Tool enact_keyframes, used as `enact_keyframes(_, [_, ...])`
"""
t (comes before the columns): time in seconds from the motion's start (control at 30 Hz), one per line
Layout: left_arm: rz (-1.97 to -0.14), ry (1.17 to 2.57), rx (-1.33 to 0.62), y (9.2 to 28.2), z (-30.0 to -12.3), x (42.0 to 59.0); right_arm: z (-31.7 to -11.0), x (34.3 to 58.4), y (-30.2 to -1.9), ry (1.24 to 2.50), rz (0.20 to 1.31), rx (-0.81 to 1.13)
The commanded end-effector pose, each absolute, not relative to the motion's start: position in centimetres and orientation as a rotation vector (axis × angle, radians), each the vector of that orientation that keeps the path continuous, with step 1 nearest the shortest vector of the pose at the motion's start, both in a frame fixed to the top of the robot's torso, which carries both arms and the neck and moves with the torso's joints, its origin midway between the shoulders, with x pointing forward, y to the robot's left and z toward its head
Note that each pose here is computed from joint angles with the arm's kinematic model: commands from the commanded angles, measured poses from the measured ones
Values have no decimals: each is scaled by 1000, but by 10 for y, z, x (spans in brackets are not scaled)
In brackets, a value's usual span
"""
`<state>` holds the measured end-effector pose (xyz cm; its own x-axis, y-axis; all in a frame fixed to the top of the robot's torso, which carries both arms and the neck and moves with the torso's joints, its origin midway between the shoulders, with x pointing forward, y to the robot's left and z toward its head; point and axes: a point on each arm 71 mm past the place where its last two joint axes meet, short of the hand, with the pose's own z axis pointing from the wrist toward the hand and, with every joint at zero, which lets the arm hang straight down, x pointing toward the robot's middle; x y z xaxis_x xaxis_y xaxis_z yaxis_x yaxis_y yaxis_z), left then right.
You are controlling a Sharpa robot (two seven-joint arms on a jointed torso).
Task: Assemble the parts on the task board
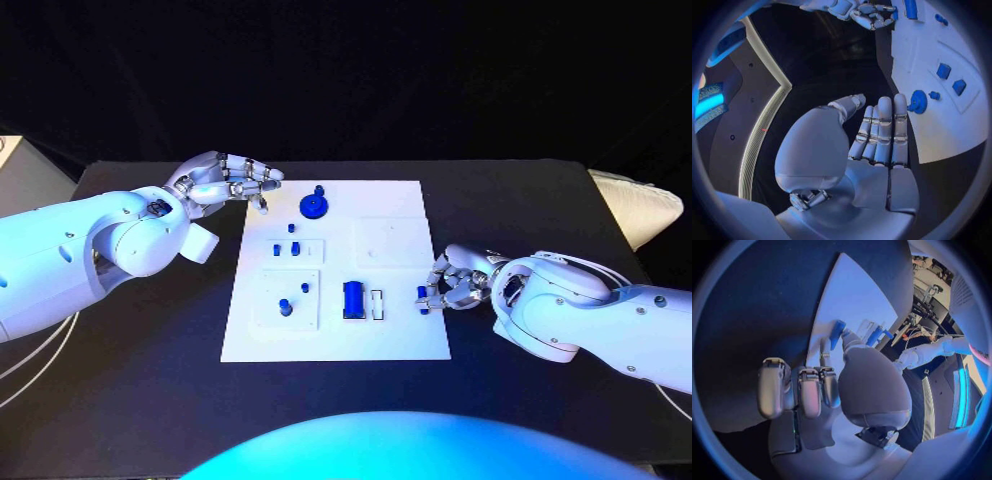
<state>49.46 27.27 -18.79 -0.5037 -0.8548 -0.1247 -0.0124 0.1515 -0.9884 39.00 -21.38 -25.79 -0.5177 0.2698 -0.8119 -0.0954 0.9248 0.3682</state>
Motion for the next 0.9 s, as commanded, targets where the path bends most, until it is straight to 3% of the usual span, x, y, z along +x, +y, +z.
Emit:
enact_keyframes(0.03, [-1465,1691,-828,270,-187,494,-264,387,-210,2081,407,36])
enact_keyframes(0.53, [-1463,1692,-829,271,-187,494,-272,386,-192,2048,375,-115])
enact_keyframes(0.9, [-1461,1693,-830,271,-187,494,-270,383,-190,2041,427,-47])
